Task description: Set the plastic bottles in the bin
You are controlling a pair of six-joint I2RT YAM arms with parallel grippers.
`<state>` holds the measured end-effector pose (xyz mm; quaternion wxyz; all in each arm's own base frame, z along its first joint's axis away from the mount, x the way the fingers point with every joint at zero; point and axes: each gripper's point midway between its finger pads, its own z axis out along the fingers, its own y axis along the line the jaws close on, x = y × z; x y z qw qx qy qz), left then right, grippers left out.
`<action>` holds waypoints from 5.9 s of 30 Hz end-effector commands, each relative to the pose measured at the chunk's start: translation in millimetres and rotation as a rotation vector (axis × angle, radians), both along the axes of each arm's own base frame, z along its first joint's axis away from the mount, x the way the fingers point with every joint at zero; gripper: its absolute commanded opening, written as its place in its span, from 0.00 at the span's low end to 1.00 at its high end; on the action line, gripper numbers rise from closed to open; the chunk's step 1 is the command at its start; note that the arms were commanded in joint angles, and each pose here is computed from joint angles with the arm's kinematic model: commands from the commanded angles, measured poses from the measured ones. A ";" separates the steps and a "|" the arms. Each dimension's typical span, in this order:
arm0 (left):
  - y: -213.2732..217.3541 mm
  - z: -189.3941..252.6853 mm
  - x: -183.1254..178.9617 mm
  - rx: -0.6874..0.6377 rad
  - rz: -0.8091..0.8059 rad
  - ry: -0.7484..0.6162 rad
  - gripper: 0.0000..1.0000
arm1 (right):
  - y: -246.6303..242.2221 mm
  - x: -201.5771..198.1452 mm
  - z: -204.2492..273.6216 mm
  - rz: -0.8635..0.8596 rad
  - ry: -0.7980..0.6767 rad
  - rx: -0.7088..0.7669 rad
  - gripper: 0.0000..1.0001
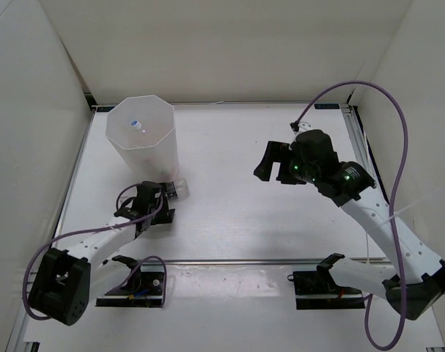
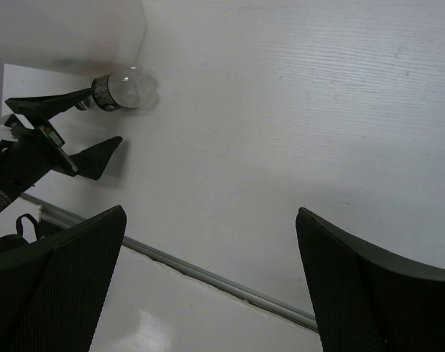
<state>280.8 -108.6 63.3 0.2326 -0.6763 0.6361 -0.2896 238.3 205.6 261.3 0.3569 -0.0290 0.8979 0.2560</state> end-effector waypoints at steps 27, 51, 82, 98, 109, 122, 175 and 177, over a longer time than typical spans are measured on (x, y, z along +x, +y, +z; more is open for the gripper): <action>13.5 6.3 22.1 0.124 0.477 -0.209 0.92 | -28.3 -43.9 -1.5 -0.019 0.055 0.015 1.00; 14.6 23.2 29.5 -0.026 0.627 -0.379 1.00 | -18.3 -39.9 -11.5 0.038 0.065 0.002 1.00; 7.7 -15.4 23.7 -0.020 0.202 -0.237 0.74 | -22.9 -43.5 -31.1 -0.012 0.106 0.006 1.00; 25.2 -4.1 -30.8 0.072 0.073 -0.240 0.50 | -9.2 -38.6 -59.6 0.009 0.153 0.025 1.00; 47.9 -20.4 -39.4 0.171 0.099 -0.296 1.00 | 4.1 -40.3 -57.8 0.092 0.179 0.032 1.00; 32.7 -20.6 -7.4 0.258 -0.086 -0.296 1.00 | -13.2 -57.0 -51.7 0.102 0.141 0.011 1.00; 50.4 302.1 22.7 0.883 -0.259 -0.759 0.48 | 4.8 -25.9 -68.7 0.154 0.213 0.062 1.00; 50.5 338.7 43.9 0.965 -0.253 -0.770 0.49 | 7.3 -25.0 -67.7 0.155 0.223 0.071 1.00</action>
